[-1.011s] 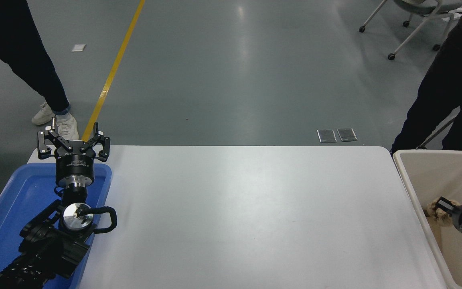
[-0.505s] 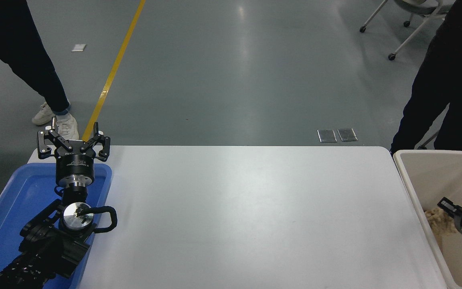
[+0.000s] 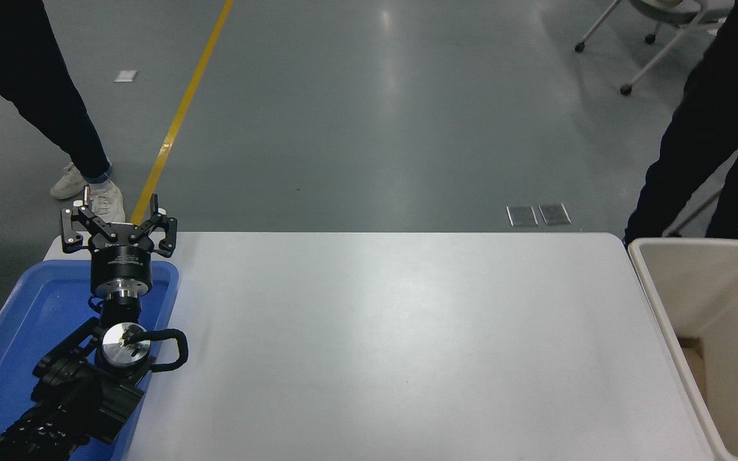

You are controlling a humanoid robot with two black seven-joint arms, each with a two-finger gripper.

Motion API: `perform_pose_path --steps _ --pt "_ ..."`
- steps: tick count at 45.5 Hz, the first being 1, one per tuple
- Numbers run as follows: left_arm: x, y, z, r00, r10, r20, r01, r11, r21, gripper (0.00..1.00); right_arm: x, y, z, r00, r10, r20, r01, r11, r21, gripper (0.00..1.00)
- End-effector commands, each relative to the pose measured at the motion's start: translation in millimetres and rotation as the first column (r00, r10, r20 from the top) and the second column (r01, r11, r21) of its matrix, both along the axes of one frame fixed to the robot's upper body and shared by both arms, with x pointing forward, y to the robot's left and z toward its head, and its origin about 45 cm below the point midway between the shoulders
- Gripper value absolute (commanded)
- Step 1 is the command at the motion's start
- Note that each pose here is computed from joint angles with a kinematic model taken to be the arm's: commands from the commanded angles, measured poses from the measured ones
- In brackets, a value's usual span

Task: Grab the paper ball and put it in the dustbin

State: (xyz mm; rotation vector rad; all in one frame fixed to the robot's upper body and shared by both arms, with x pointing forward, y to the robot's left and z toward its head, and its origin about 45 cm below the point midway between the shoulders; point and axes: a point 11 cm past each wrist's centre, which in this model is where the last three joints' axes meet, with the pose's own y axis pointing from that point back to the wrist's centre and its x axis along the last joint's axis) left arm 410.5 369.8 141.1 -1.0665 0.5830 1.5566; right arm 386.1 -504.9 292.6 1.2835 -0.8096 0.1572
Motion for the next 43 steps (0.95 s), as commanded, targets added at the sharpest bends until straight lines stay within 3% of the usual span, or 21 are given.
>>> perform_pose_path --steps 1,12,21,28,43 --pt "-0.5 1.3 -0.2 1.0 0.002 -0.001 -0.002 1.0 0.002 0.99 -18.5 119.9 91.5 0.954 0.251 -0.165 -0.233 0.964 0.125 1.0" --pt "-0.6 1.5 -0.1 1.0 0.003 0.0 -0.003 1.0 0.002 0.99 -41.0 257.7 85.0 0.762 0.527 -0.376 -0.488 0.849 0.202 1.0" --pt "-0.6 1.5 -0.1 1.0 0.003 0.0 -0.003 1.0 0.002 0.99 -51.9 348.9 49.0 0.697 0.573 -0.431 -0.502 0.819 0.279 1.0" --pt "-0.6 1.5 -0.1 1.0 0.003 0.0 -0.003 1.0 0.002 0.99 -43.4 361.4 37.6 0.735 0.555 -0.39 -0.43 0.826 0.364 1.0" --pt "-0.6 1.5 -0.1 1.0 0.003 0.0 -0.003 1.0 0.002 0.99 -43.0 350.9 29.9 0.743 0.528 -0.412 -0.401 0.843 0.357 1.0"
